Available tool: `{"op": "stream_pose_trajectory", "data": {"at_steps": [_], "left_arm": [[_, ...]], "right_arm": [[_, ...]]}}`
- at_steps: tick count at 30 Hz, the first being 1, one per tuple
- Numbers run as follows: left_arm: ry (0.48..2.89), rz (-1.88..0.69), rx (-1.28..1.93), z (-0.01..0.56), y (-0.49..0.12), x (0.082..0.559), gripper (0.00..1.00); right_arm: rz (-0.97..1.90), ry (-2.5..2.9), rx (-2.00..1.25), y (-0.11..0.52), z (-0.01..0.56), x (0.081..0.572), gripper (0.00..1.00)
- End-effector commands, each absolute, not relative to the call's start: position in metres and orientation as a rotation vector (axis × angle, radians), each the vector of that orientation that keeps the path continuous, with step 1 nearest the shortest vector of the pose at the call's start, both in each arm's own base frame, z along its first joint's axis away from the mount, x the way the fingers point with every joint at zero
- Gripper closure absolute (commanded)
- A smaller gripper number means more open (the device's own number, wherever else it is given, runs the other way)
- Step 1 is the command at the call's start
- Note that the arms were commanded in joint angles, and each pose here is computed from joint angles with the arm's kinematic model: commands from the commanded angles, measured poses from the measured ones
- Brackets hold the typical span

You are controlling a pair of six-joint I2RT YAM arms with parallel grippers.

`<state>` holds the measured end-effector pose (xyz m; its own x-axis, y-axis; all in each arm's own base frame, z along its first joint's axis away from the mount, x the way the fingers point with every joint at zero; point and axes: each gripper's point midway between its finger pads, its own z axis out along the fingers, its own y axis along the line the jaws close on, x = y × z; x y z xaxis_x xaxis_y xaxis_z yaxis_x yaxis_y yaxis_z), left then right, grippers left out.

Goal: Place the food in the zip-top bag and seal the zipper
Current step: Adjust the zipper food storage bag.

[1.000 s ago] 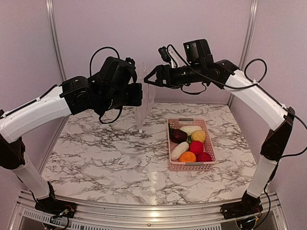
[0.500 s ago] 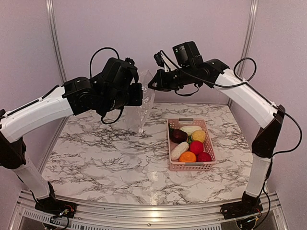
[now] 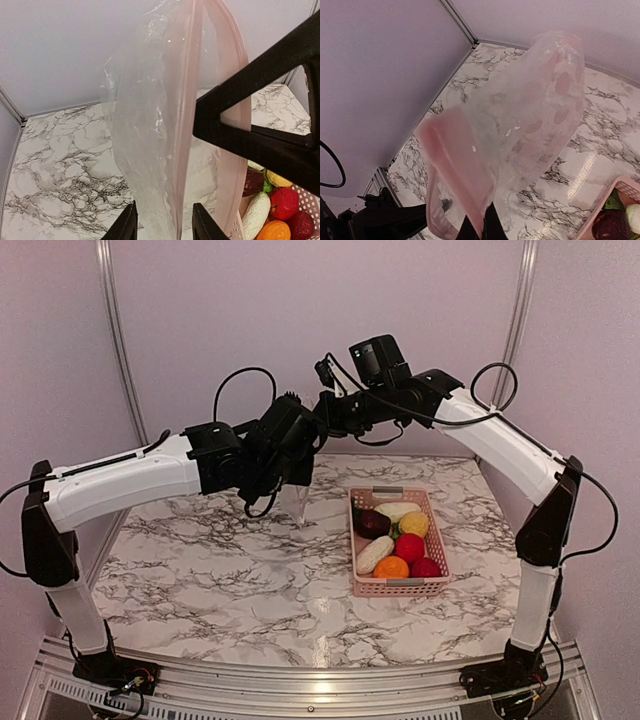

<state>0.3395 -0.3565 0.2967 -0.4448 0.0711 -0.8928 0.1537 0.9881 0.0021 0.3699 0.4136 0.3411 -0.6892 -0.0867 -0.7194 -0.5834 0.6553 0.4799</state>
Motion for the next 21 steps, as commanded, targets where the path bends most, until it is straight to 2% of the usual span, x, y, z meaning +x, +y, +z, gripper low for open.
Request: {"op": "stream_pose_trajectory", "data": {"at_steps": [1,7,12,16,21], "left_arm": [[1.998,0.043,0.113,0.298,-0.337,0.347,0.65],[1.953,0.143,0.060,0.305,-0.314,0.351,0.85],[1.938,0.186,0.010,0.311,-0.284,0.354,0.95],[1.921,0.202,-0.028,0.319,-0.266,0.351,1.00],[1.925,0.169,-0.048,0.321,-0.257,0.344,1.00]], "right_arm": [[0.996,2.153,-0.509,0.418,0.358,0.368,1.00],[0.997,2.190,-0.506,0.415,0.347,0.369,1.00],[0.925,2.252,-0.474,0.404,0.334,0.372,1.00],[0.816,2.337,-0.445,0.387,0.316,0.375,1.00],[0.788,2.433,-0.492,0.386,0.293,0.368,1.00]]}}
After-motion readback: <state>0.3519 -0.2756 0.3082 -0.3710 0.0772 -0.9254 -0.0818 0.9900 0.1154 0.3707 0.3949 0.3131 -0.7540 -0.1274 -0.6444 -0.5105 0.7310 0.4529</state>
